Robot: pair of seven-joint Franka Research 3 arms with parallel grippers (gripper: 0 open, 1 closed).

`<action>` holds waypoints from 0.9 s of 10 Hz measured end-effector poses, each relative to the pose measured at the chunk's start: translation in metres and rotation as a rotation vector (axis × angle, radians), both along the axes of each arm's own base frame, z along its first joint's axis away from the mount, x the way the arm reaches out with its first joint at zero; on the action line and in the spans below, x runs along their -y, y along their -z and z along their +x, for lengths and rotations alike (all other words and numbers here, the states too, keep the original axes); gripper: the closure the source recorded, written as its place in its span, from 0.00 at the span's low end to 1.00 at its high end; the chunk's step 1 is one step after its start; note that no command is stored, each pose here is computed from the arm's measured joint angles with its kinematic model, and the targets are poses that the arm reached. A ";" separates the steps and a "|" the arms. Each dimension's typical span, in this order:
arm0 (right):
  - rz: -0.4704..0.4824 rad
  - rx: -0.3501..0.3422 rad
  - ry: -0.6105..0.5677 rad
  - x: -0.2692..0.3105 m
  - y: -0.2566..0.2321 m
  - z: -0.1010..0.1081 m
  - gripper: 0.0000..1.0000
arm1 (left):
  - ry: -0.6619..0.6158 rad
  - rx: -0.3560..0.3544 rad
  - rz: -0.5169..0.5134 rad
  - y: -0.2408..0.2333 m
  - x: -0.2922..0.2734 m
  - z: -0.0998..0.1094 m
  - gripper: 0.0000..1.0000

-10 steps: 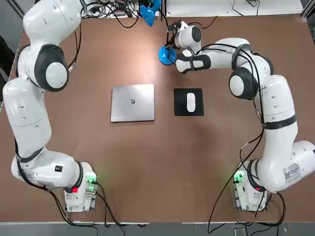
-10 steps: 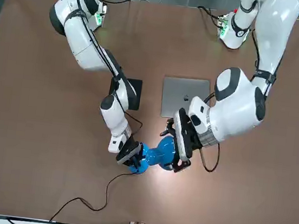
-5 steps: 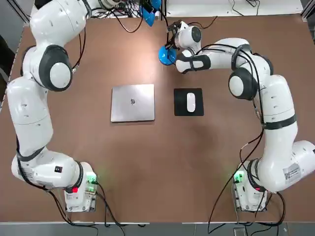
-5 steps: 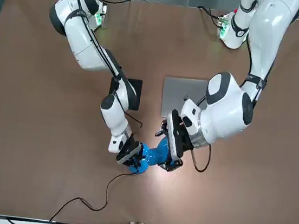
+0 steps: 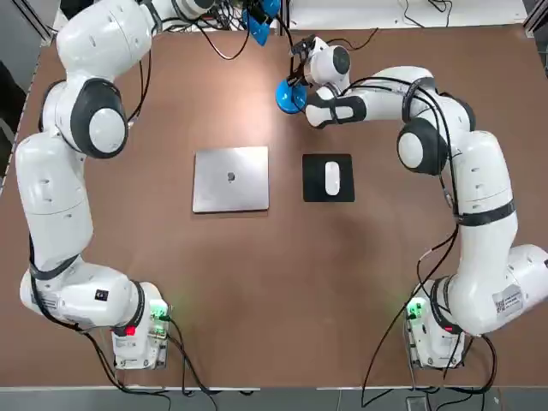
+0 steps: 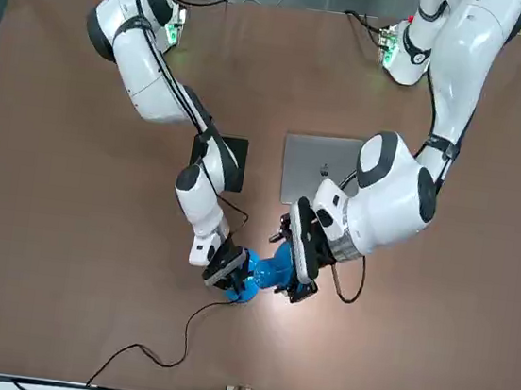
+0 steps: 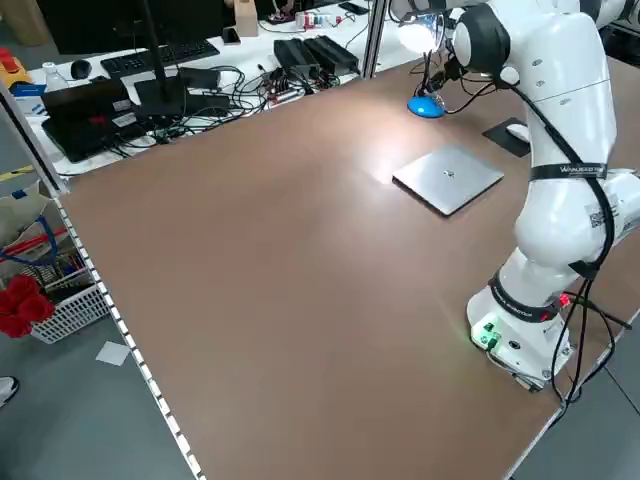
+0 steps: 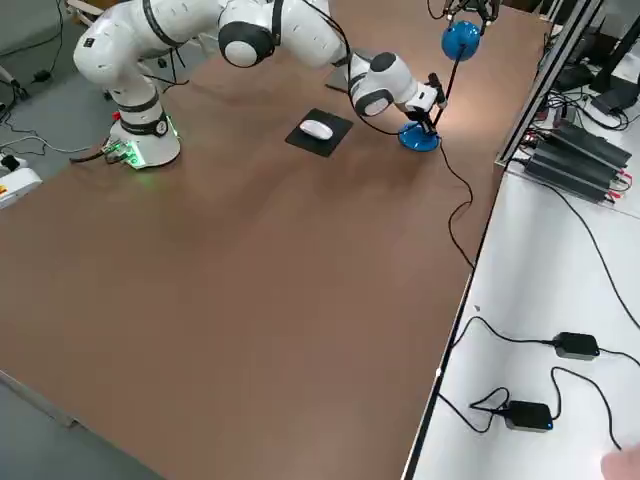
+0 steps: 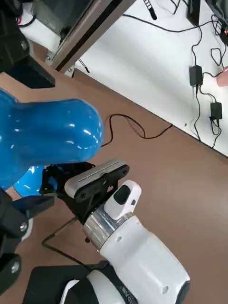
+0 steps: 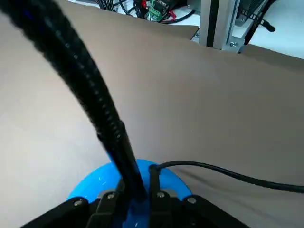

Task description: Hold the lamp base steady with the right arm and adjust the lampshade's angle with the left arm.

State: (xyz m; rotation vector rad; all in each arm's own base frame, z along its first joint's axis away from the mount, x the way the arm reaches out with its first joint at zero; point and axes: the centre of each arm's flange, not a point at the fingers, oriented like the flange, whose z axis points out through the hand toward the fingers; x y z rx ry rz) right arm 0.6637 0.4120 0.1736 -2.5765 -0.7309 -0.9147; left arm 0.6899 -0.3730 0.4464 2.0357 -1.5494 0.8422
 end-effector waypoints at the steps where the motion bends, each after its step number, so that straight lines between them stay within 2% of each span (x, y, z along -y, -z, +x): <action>1: 0.000 0.000 0.000 0.000 0.000 0.000 0.78 | -0.005 0.008 -0.004 0.000 0.001 0.000 0.00; 6: -0.001 0.002 0.000 0.000 0.000 0.000 0.78 | -0.024 0.016 -0.016 0.018 0.008 0.003 0.02; 9: -0.002 0.003 -0.001 0.000 0.000 0.000 0.78 | -0.028 0.013 -0.017 0.023 0.008 0.004 0.10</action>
